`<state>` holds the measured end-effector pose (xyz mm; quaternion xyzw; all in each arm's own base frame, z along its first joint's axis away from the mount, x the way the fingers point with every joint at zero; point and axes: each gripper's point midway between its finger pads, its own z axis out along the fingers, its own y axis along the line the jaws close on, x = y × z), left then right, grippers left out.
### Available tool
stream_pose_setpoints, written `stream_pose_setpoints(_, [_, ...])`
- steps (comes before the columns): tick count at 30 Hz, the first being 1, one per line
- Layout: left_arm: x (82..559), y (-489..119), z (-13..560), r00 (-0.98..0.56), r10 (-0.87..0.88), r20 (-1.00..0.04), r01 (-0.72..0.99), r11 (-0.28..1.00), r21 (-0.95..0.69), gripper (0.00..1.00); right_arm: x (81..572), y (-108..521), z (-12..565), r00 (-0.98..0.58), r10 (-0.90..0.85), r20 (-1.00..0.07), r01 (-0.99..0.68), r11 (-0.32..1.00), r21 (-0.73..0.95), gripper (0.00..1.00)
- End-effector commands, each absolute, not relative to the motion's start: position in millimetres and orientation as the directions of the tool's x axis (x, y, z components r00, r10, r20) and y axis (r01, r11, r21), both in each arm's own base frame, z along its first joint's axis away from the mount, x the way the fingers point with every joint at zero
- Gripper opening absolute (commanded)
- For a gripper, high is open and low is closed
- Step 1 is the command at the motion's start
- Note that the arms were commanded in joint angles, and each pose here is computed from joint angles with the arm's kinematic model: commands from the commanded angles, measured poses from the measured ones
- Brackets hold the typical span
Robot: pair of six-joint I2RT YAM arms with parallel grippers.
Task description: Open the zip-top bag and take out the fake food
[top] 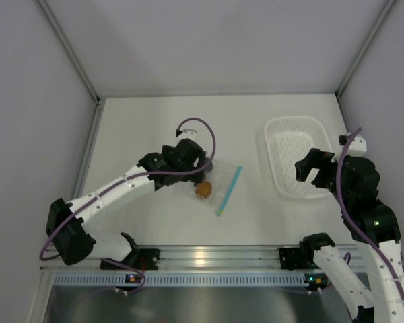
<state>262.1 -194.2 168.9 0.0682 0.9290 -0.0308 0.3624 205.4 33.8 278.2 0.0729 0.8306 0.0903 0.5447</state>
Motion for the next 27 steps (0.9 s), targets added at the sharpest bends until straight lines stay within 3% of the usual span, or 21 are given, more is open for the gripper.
stream_pose_setpoints(1, [267.7,-215.9,169.8,-0.693,0.129,-0.709,0.137,0.989,0.047,0.93,205.6,39.2,290.0,-0.365,0.234,-0.901,-0.012,0.967,0.256,0.99])
stream_pose_setpoints(10, [252.8,-274.1,123.8,-0.715,0.303,-0.631,0.262,0.952,0.159,0.93,200.5,43.7,287.6,-0.367,0.232,-0.901,-0.042,0.963,0.265,0.99])
stream_pose_setpoints(18, [256.8,-289.1,84.5,-0.741,0.370,-0.560,0.290,0.929,0.230,0.93,198.3,50.7,284.1,-0.372,0.237,-0.898,-0.077,0.956,0.285,0.99])
stream_pose_setpoints(24, [264.6,-290.3,70.8,-0.735,0.408,-0.542,0.290,0.911,0.292,0.77,198.6,51.3,282.5,-0.374,0.237,-0.897,-0.079,0.955,0.285,0.99])
stream_pose_setpoints(27, [266.5,-289.5,67.5,-0.732,0.417,-0.538,0.289,0.906,0.310,0.55,199.2,51.1,280.6,-0.376,0.236,-0.896,-0.077,0.956,0.284,0.99])
